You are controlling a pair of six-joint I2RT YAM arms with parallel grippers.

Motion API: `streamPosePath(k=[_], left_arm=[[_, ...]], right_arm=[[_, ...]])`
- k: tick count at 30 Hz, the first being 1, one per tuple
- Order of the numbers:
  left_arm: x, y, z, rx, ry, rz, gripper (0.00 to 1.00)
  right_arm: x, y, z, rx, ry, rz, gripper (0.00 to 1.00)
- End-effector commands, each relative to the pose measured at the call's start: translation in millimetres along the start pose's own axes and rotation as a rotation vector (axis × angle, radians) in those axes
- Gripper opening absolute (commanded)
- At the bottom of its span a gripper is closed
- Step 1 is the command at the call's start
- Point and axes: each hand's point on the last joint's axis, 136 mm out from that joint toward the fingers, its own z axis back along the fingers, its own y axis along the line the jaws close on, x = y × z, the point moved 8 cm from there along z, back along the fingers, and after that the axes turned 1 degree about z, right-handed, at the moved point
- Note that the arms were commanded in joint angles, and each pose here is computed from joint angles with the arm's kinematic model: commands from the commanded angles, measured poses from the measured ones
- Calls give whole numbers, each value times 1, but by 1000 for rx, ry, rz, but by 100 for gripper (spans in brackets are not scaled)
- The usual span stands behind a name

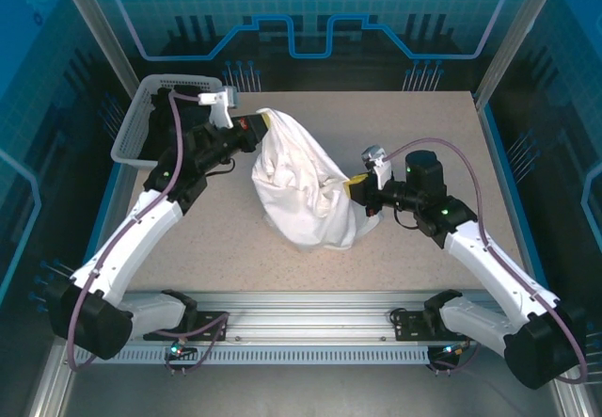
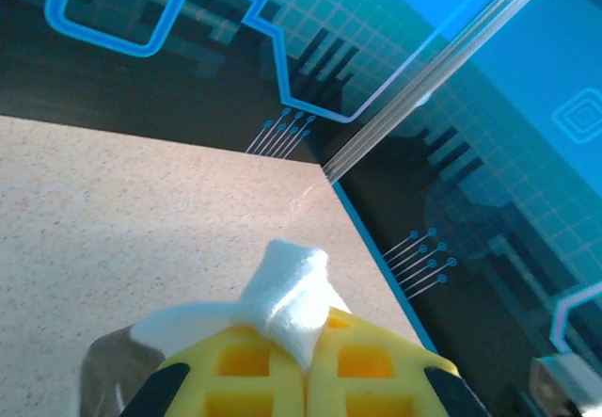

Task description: Fold the inside-out t-shirt

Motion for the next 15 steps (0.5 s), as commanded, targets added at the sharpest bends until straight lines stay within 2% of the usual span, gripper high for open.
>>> streamPosePath(k=[1, 3, 5, 7, 9, 12, 15], left_arm=[[-14, 23, -11, 92, 39, 9, 0], [-26, 42, -18, 187, 80, -13, 2], [-41, 63, -25, 303, 144, -42, 11], [-56, 84, -27, 419, 217, -67, 25], [-73, 99, -20, 510, 270, -72, 43], [-100, 91, 2, 516, 279, -105, 58], [-129, 63, 13, 386, 309, -127, 68]], right_arm=[[9, 7, 3, 98, -58, -14, 0], [14, 9, 3, 122, -85, -17, 0], [17, 8, 3, 112, -91, -22, 0], [16, 5, 0, 96, -78, -30, 0], [13, 2, -4, 93, -62, -45, 0], [8, -1, -8, 93, -44, -57, 0], [3, -3, -10, 75, -19, -59, 0]])
